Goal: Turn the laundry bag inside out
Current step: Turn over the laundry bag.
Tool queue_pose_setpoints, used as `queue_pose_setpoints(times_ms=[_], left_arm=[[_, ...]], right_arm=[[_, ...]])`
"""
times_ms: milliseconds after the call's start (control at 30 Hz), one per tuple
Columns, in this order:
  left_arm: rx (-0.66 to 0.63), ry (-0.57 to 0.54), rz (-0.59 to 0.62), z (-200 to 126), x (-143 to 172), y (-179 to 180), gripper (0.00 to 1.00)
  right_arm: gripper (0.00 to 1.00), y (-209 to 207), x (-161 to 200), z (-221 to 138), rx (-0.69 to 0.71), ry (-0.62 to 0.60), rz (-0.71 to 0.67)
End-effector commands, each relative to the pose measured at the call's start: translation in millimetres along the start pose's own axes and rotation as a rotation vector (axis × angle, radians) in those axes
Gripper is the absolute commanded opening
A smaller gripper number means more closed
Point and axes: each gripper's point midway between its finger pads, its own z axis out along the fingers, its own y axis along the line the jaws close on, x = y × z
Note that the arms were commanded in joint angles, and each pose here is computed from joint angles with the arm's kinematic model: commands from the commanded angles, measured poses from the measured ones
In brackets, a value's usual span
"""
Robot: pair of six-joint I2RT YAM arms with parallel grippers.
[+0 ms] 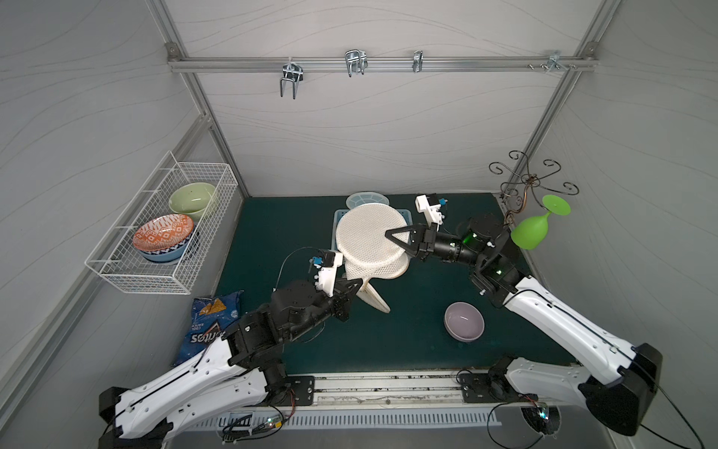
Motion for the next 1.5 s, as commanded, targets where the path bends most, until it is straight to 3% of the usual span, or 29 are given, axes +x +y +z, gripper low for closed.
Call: queue_pose_setpoints(times_ms=[0, 133, 267, 500, 633, 667, 733, 800, 967, 1100, 1167, 1233, 1333, 1400, 1467], left_arm=[[-0.071, -0.075, -0.118, -18.3, -40.6, -1.2, 0.0], [-0.302, 0.067, -0.186, -14.1, -19.8, 28.6, 0.0], [-0.385, 0.155, -0.272, -8.7, 10.9, 43.6, 0.0], [-0.501, 0.356, -0.396, -2.0, 83.6, 66.5, 0.0], [-0.545, 0.382, -0.43, 11.7, 101.6, 74.6, 0.0], [-0.548, 0.379, -0.449, 15.8, 103.5, 76.7, 0.0], [-0.551, 0.385, -0.484, 23.0, 108.2, 80.8, 0.0], [-0.556, 0.399, -0.518, 29.3, 112.5, 85.5, 0.0], [-0.57, 0.411, -0.542, 34.4, 111.7, 90.1, 0.0], [-0.57, 0.417, -0.541, 37.0, 110.8, 89.1, 0.0], [-0.569, 0.426, -0.549, 39.8, 113.3, 88.9, 0.0], [-0.582, 0.427, -0.554, 39.9, 114.6, 91.9, 0.0], [-0.576, 0.407, -0.583, 41.7, 113.4, 93.8, 0.0], [-0.574, 0.403, -0.584, 43.0, 111.2, 93.2, 0.0], [-0.569, 0.403, -0.584, 45.2, 109.3, 91.7, 0.0]], right_arm=[[0.0, -36.9, 1.9, 2.6, 0.087, 0.033, 0.05], [0.0, -99.7, 20.3, 15.6, 0.177, 0.108, 0.207], [0.0, -158.1, 46.0, 20.0, 0.253, 0.162, 0.306], [0.0, -219.0, 107.6, 15.8, 0.419, 0.28, 0.3], [0.0, -243.1, 118.0, 6.6, 0.478, 0.284, 0.275], [0.06, -246.3, 118.4, 3.5, 0.491, 0.281, 0.255], [0.31, -245.7, 115.5, -2.0, 0.506, 0.266, 0.189], [0.45, -241.1, 110.2, -13.8, 0.539, 0.237, 0.092], [0.53, -205.3, 95.1, -39.0, 0.531, 0.146, -0.255], [0.54, -179.5, 108.3, -50.8, 0.551, 0.164, -0.511], [0.63, -180.9, 103.1, -67.0, 0.623, 0.091, -0.547], [0.66, -172.4, 105.6, -69.9, 0.558, 0.069, -0.56], [0.6, -159.6, 126.3, -60.6, 0.464, 0.133, -0.598], [0.63, -155.9, 145.4, -51.8, 0.428, 0.157, -0.644], [0.73, -151.6, 171.1, -36.4, 0.372, 0.174, -0.707]])
